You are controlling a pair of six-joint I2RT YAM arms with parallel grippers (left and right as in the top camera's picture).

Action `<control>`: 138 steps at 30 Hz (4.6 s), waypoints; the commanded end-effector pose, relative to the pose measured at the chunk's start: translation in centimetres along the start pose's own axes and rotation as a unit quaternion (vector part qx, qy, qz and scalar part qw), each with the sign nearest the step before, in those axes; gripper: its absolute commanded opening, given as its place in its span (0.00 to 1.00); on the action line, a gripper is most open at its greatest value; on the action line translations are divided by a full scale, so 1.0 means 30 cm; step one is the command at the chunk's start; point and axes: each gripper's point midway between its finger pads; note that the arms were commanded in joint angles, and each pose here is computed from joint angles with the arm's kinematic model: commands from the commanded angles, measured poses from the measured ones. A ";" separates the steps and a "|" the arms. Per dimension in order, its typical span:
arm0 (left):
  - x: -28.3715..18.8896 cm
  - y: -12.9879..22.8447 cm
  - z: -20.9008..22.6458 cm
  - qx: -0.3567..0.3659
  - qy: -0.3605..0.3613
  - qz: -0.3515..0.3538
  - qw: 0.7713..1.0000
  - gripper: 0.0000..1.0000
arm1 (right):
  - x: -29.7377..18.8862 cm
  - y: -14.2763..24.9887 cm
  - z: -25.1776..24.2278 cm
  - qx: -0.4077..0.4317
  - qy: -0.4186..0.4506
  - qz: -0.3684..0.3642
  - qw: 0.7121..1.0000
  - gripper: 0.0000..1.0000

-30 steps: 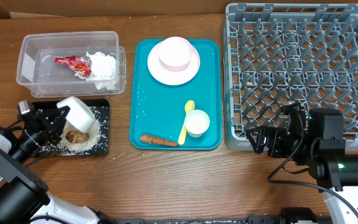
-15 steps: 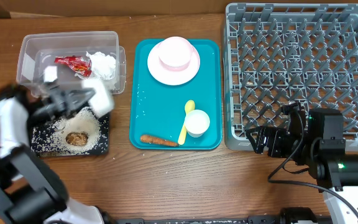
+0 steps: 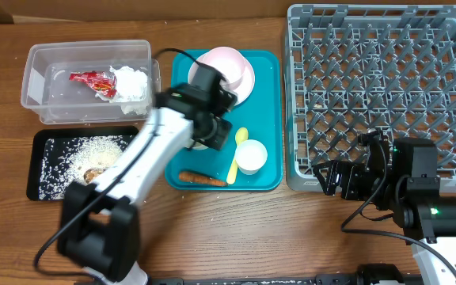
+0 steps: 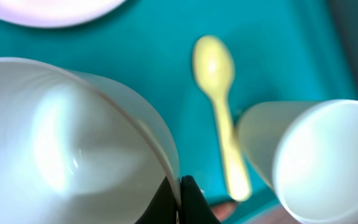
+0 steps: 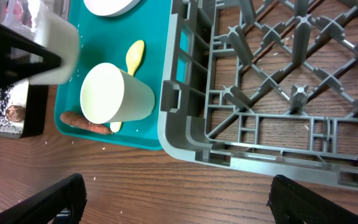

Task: Sort waste into correct bins and load items into the dishwasher
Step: 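Return the white bowl to the teal tray with the left gripper, then grasp the carrot on the teal tray with the left gripper and lift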

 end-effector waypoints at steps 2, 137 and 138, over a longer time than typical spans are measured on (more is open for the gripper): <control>0.155 0.035 0.093 0.004 -0.148 0.033 0.988 0.04 | -0.020 -0.032 0.013 -0.009 -0.003 -0.016 1.000 0.96; 0.121 0.244 0.027 -0.015 -0.089 0.114 0.989 0.68 | 0.058 0.001 -0.027 0.020 0.000 0.041 0.999 0.97; 0.117 0.251 0.019 -0.017 -0.082 0.118 0.989 0.68 | 0.058 0.001 -0.027 0.020 0.000 0.041 0.999 0.97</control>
Point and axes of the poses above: each gripper's point midway between its finger pads, its own x axis out along the fingers, its own z axis along the line the jaws close on, y = z × x, and after that the axes turned 7 degrees about -x, right-handed
